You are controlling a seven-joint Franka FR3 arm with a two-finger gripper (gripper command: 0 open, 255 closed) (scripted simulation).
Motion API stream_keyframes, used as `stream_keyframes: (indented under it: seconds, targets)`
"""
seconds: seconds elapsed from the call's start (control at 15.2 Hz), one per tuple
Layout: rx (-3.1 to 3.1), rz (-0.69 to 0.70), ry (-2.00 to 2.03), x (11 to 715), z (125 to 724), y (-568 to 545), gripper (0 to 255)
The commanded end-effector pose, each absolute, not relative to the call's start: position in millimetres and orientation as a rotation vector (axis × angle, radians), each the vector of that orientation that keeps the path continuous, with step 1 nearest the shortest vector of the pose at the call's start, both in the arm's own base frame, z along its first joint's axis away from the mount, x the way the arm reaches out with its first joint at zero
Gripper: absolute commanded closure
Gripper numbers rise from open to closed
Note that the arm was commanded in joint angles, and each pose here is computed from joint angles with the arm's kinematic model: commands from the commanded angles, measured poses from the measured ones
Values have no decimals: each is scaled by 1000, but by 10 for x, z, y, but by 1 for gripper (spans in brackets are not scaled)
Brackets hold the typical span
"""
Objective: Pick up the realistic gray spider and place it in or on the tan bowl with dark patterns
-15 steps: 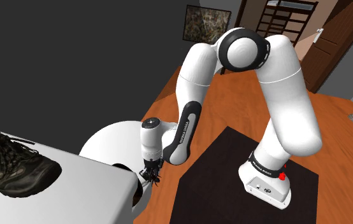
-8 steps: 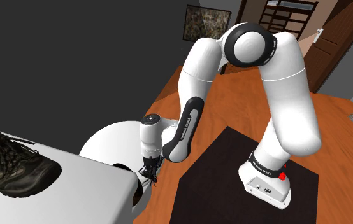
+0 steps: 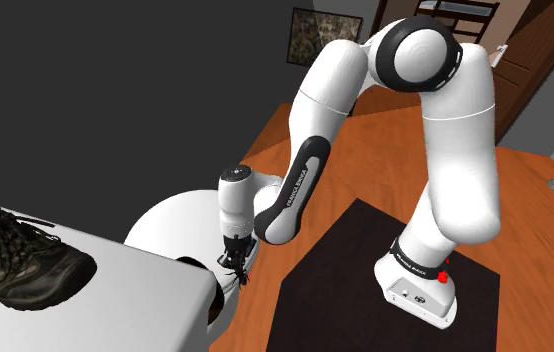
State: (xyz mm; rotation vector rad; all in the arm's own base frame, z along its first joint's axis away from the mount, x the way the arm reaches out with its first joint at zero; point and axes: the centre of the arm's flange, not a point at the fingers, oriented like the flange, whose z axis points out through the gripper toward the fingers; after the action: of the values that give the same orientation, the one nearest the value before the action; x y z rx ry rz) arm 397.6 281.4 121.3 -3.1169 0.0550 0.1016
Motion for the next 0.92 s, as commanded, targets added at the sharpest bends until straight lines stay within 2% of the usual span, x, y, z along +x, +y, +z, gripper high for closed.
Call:
stream_keyframes:
  seconds: [0.0,0.86]
  targets:
    - [-3117,102,55,3969,1324,2802,255]
    - [-3117,102,55,3969,2011,2802,255]
